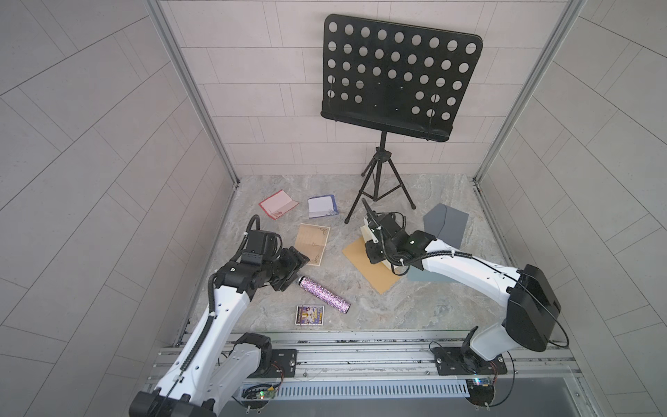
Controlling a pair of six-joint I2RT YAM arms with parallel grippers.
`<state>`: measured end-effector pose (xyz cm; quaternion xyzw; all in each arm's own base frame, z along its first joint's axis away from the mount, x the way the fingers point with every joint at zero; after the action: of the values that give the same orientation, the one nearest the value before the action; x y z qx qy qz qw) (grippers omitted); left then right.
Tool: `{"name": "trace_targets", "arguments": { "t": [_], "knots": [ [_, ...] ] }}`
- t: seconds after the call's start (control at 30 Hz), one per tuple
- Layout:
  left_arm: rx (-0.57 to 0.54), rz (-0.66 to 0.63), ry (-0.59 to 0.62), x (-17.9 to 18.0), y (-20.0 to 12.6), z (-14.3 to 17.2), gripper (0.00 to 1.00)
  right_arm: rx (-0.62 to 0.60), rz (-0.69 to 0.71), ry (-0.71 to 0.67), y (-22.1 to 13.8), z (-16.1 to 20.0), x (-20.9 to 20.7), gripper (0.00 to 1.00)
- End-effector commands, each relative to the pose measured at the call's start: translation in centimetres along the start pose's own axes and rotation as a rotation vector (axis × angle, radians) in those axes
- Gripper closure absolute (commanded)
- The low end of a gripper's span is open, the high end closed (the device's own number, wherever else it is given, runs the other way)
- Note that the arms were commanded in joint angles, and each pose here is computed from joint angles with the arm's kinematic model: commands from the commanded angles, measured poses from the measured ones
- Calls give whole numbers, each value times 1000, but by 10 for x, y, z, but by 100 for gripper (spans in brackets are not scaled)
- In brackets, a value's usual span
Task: Take the letter paper out of the envelope
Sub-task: Pick up the envelope from the center of the board.
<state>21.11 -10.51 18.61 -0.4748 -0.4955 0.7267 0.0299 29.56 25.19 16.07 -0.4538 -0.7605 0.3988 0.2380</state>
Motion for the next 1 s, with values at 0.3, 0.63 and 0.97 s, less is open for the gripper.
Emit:
{"name": "trace_targets", "arguments": {
  "t": [0.3, 0.63, 0.97],
  "knots": [
    [59, 2, 9, 8, 36, 7, 30, 253, 30, -58, 50, 23, 4, 66],
    [61, 15, 8, 12, 29, 12, 30, 308, 118, -85, 73, 18, -13, 62],
    [62, 33, 16, 7, 24, 13, 29, 343, 225, -144, 78, 18, -34, 56]
  ]
}}
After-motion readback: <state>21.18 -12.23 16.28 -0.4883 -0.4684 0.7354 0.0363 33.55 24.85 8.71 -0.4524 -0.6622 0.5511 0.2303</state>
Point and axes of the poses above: each gripper's point midway between its finger pads, its own y axis out along the fingers, its own x axis along the line the jaws close on, z = x × y, the point moved 3 cm from there along -y, back along the fingers, and after that the axes turned 6 degrees about -y, right-handed, at the moved point
